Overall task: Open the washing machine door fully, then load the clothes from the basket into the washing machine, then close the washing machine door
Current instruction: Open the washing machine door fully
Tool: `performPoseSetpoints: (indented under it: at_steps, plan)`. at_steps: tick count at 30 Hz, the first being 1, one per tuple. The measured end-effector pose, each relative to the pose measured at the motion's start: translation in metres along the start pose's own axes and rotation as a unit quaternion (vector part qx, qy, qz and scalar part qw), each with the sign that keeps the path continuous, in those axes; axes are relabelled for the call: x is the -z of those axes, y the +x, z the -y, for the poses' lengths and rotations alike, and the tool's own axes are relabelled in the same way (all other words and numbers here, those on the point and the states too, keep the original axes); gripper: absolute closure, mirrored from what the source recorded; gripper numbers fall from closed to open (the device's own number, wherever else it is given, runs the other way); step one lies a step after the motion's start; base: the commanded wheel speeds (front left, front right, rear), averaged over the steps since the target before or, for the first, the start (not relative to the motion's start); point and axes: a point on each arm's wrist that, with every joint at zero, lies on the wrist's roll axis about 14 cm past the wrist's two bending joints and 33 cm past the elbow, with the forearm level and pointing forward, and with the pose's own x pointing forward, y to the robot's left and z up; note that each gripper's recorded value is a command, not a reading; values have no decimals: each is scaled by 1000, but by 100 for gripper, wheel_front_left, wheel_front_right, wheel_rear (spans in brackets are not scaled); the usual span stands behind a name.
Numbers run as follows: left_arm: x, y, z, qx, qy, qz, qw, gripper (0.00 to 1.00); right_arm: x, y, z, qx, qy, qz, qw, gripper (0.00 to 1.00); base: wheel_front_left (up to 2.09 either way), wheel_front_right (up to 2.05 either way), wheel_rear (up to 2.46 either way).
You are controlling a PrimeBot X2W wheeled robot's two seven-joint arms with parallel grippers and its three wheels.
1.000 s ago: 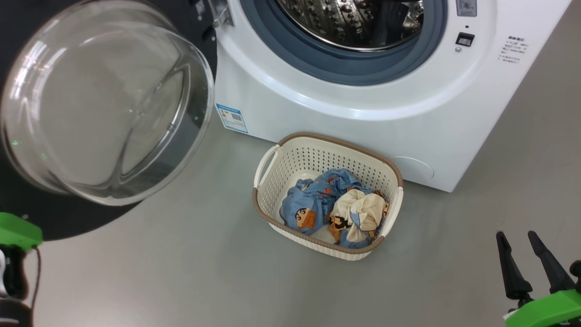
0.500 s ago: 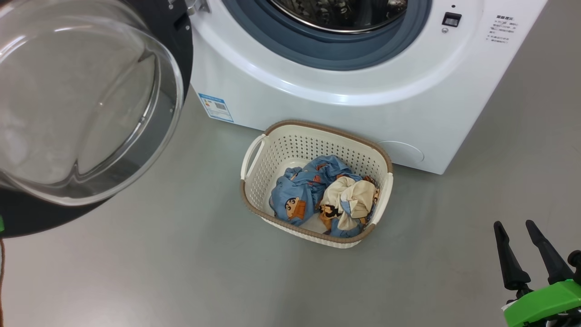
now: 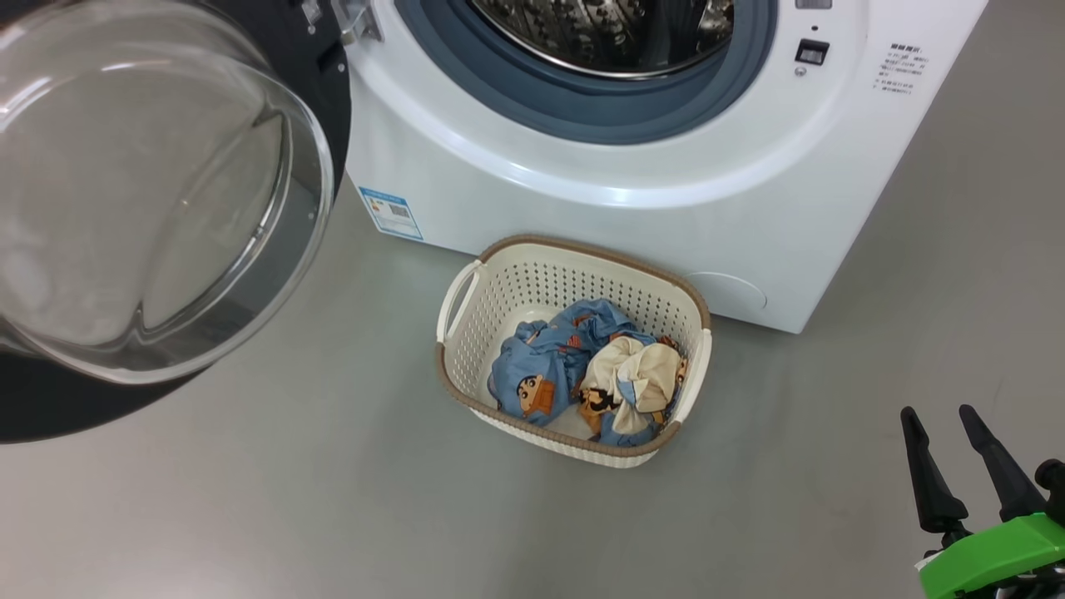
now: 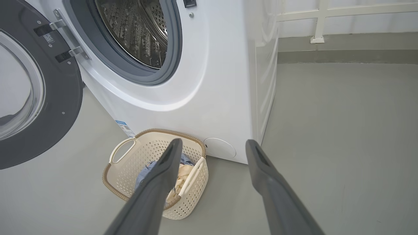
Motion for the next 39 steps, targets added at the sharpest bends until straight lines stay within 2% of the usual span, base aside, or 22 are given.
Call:
performPoseSetpoints:
  at_steps: [11,13,15,16,17,18,29,39]
  plan:
    - [5,-30,4,23,-18,12,999,100,-15,-5,-11,-9,-3,18,1000,0,0,0,0]
    - [8,-38,6,31,-23,12,999,70,-17,-5,-13,-11,-3,21,1000,0,0,0,0]
    - [11,-46,9,41,-24,12,999,54,-20,-6,-15,-13,-3,24,1000,0,0,0,0]
    - [13,-49,12,46,-23,11,999,39,-21,-6,-16,-13,-3,25,1000,0,0,0,0]
    - [14,-53,16,54,-26,12,998,11,-22,-7,-17,-14,-3,27,1000,0,0,0,0]
    - [15,-57,19,60,-29,13,998,0,-23,-7,-17,-14,-3,27,1000,0,0,0,0]
    - [38,-96,76,161,-37,-9,986,0,-26,-24,-8,7,3,34,999,0,0,0,0]
    - [52,-120,142,268,-51,-33,961,0,-37,-48,18,52,7,52,997,0,0,0,0]
